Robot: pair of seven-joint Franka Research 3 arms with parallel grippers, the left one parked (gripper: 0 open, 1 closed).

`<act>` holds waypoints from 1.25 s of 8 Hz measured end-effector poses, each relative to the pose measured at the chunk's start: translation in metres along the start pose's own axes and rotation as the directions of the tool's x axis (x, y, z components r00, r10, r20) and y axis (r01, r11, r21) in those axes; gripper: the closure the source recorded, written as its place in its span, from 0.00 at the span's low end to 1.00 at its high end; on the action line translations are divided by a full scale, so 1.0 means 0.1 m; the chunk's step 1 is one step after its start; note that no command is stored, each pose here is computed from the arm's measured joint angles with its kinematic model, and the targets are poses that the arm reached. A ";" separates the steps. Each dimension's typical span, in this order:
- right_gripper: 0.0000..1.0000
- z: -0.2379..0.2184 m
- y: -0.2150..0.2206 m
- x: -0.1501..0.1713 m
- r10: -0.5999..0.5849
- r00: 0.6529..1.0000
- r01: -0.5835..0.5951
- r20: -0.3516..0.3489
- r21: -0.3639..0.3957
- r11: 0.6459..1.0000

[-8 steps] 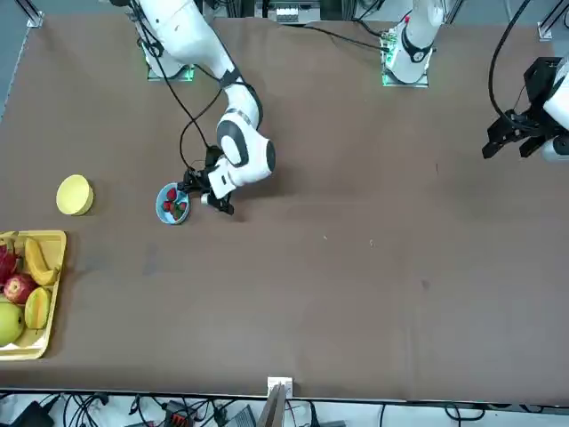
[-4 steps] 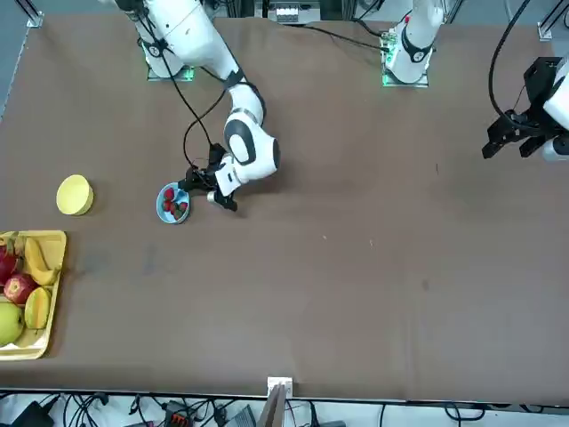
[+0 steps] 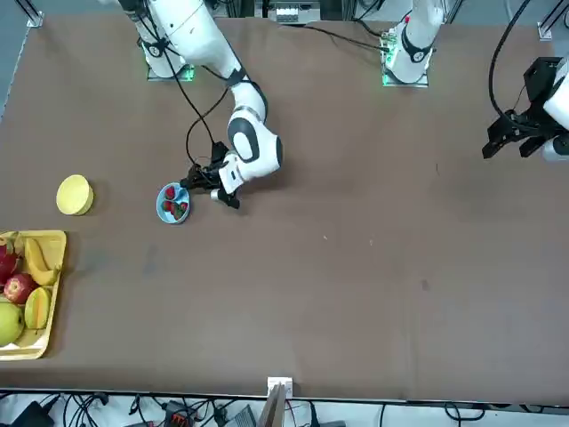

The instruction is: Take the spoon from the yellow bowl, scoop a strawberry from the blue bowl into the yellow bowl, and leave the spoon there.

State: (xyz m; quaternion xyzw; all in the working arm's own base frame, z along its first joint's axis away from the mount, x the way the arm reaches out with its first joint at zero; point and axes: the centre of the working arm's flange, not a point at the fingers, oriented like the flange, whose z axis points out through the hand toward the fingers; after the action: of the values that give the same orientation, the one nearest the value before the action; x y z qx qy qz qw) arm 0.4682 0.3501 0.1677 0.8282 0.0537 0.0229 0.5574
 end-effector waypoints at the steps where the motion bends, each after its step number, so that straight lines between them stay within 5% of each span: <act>1: 0.89 0.01 -0.05 -0.03 -0.009 1.000 0.009 -0.008 -0.018 1.000; 10: 0.89 0.03 -0.32 -0.14 -0.055 0.998 0.048 -0.037 -0.158 0.986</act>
State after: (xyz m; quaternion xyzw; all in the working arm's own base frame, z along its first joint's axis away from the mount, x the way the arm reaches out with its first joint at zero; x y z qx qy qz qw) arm 0.4530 0.3577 0.1375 0.7796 0.0847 0.0297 0.6198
